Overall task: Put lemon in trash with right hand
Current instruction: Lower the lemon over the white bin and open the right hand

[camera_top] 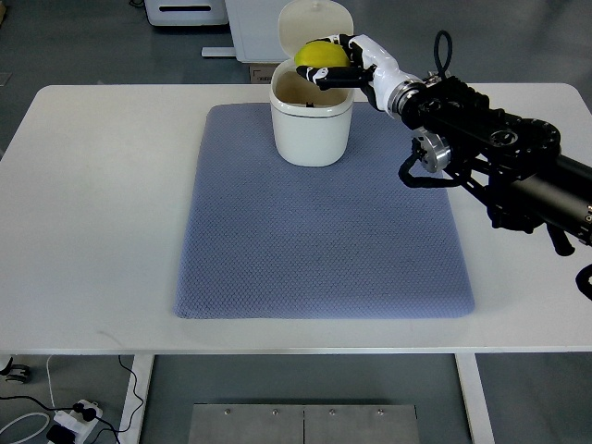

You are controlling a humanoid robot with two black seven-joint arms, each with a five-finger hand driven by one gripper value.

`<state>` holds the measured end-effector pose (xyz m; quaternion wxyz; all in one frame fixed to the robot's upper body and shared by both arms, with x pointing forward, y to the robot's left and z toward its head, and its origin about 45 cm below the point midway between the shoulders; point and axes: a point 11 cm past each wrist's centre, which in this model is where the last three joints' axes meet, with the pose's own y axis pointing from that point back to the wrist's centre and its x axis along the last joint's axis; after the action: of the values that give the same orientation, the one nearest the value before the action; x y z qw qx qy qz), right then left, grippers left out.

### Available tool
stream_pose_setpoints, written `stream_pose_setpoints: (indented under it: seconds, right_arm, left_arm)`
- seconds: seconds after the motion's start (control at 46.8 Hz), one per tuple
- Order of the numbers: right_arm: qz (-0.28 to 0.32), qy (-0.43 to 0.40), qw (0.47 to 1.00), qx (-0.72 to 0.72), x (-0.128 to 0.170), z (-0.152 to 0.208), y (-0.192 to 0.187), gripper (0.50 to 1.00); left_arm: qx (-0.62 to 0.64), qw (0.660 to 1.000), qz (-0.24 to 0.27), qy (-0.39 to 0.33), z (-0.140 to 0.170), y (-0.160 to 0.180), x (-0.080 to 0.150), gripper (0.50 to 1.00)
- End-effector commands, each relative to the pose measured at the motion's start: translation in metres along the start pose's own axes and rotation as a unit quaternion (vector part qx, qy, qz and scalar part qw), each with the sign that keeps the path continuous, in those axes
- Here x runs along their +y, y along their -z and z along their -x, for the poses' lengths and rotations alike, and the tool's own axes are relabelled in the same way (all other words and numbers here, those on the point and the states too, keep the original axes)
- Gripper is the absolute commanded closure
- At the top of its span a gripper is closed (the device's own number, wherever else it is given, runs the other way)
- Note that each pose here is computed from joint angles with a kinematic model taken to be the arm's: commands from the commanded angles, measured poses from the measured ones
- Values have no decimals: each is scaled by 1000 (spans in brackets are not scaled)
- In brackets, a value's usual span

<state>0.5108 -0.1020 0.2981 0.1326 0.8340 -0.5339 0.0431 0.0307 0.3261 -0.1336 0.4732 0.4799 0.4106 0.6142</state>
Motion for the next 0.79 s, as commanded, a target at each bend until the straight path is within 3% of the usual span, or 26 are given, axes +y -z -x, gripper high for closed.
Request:
stream_pose_setpoints:
  seconds: [0.0, 0.192, 0.321, 0.492, 0.598, 0.769]
  right_arm:
    - [2, 0, 1000, 5, 0, 1, -2, 898]
    - [3, -1, 1000, 5, -1, 1, -3, 816]
    - [2, -2, 1000, 5, -1, 0, -3, 716]
    - [2, -2, 1000, 5, -1, -1, -2, 668]
    - [2, -2, 1000, 5, -1, -1, -2, 599]
    - [1, -3, 1000, 5, -1, -2, -1, 569]
  left_arm:
    - [0, 1000, 0, 0, 0, 0, 0, 500]
    - [0, 1000, 0, 0, 0, 0, 0, 500]
    - [0, 1000, 0, 0, 0, 0, 0, 500]
    - [0, 1000, 0, 0, 0, 0, 0, 500]
    - [0, 1000, 0, 0, 0, 0, 0, 500]
    - [0, 1000, 0, 0, 0, 0, 0, 500]
